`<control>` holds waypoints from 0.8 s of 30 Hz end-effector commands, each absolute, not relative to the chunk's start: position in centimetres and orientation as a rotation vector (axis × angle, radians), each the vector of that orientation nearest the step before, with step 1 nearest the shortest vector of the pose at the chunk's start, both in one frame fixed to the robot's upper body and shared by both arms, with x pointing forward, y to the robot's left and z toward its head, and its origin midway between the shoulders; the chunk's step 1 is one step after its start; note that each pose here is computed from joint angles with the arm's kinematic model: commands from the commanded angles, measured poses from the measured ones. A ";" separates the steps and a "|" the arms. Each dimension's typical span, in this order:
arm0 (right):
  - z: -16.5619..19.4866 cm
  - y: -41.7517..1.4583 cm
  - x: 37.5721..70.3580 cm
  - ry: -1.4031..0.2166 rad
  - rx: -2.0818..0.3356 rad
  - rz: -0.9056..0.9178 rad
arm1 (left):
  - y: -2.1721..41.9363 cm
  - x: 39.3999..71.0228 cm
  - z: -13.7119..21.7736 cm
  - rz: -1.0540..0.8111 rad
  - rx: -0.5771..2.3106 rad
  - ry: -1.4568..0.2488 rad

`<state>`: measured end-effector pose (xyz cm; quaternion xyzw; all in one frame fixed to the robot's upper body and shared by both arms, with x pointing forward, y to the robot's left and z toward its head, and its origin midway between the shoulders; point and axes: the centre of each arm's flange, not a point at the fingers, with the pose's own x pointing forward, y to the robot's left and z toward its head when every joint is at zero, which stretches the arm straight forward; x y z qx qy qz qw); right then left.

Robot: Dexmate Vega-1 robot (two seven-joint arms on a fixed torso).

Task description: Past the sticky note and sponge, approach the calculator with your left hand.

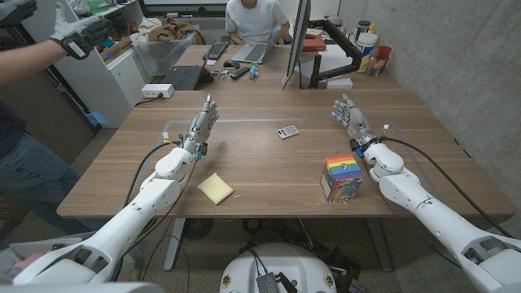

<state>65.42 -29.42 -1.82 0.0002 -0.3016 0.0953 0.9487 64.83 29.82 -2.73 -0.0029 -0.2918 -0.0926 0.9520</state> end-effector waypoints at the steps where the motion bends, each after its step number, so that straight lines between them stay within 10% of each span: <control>1: -1.0 -29.9 65.8 -0.619 -0.016 0.208 | 29.6 64.6 -2.7 -0.181 0.008 -0.590; 24: -0.9 -30.3 66.1 -0.617 -0.025 0.211 | 30.1 63.1 -1.2 -0.147 0.149 -0.585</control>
